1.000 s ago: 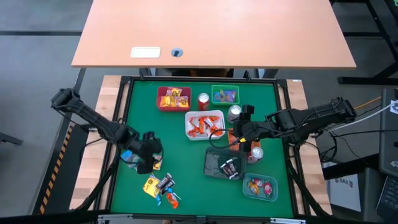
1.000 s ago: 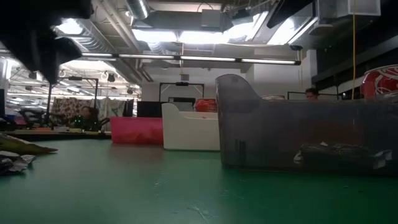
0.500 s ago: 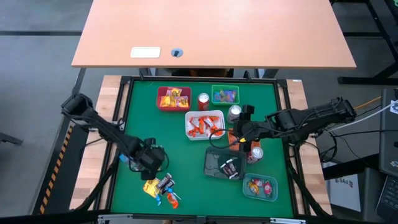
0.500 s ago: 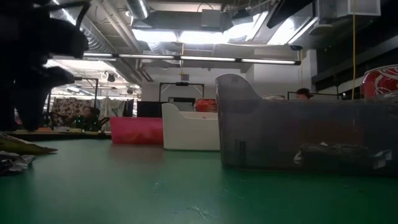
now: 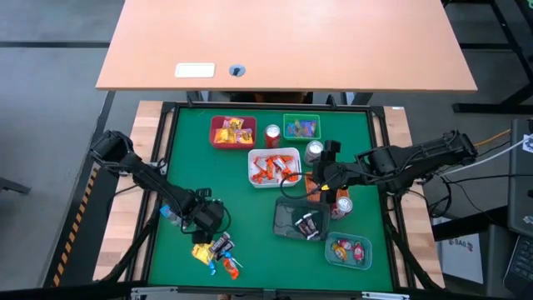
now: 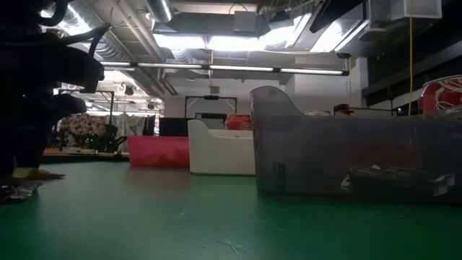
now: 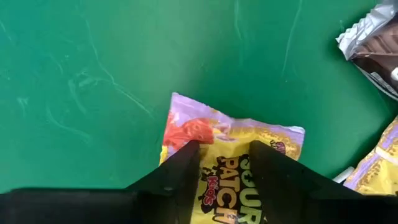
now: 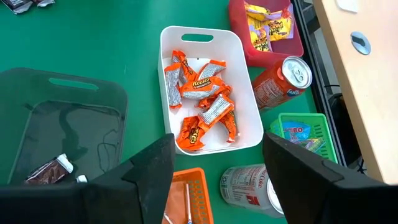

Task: Sort candy
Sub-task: Put the yellow candy into the red bin

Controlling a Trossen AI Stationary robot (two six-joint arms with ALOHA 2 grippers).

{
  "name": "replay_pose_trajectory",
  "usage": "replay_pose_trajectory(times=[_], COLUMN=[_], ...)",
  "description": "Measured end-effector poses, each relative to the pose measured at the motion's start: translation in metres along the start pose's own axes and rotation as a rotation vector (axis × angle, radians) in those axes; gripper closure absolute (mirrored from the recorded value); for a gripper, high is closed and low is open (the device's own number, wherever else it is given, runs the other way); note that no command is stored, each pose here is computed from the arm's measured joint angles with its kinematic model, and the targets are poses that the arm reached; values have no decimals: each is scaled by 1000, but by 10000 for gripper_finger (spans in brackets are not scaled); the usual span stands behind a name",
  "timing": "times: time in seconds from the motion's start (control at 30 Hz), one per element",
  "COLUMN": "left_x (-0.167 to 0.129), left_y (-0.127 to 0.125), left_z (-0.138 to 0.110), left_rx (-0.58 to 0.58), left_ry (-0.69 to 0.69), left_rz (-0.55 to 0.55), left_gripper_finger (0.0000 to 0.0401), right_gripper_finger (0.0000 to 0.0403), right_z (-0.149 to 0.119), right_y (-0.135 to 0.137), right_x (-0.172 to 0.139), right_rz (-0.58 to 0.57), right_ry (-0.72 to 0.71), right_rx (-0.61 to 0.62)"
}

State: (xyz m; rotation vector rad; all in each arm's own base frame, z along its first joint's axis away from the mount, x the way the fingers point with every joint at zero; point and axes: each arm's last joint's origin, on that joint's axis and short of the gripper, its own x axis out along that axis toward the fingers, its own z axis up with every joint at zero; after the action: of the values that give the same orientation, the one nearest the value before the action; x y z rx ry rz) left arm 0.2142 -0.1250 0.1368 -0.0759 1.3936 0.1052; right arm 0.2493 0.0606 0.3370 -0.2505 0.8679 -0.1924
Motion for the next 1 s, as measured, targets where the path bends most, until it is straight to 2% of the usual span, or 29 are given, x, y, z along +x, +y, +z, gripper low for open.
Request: replay_pose_trajectory(times=[0.4, 0.7, 1.0], left_x=[1, 0, -16], left_y=[-2, 19, 52], left_z=[16, 54, 90], left_rx=[-51, -192, -205], left_ry=[-119, -325, -589], left_rz=[-93, -177, -232], left_gripper_finger=[394, 399, 401], right_gripper_finger=[162, 162, 162], right_z=[0, 0, 0], right_y=[0, 0, 0], right_x=[0, 0, 0], right_rz=[0, 0, 0], right_ry=[0, 0, 1], right_rx=[0, 0, 0])
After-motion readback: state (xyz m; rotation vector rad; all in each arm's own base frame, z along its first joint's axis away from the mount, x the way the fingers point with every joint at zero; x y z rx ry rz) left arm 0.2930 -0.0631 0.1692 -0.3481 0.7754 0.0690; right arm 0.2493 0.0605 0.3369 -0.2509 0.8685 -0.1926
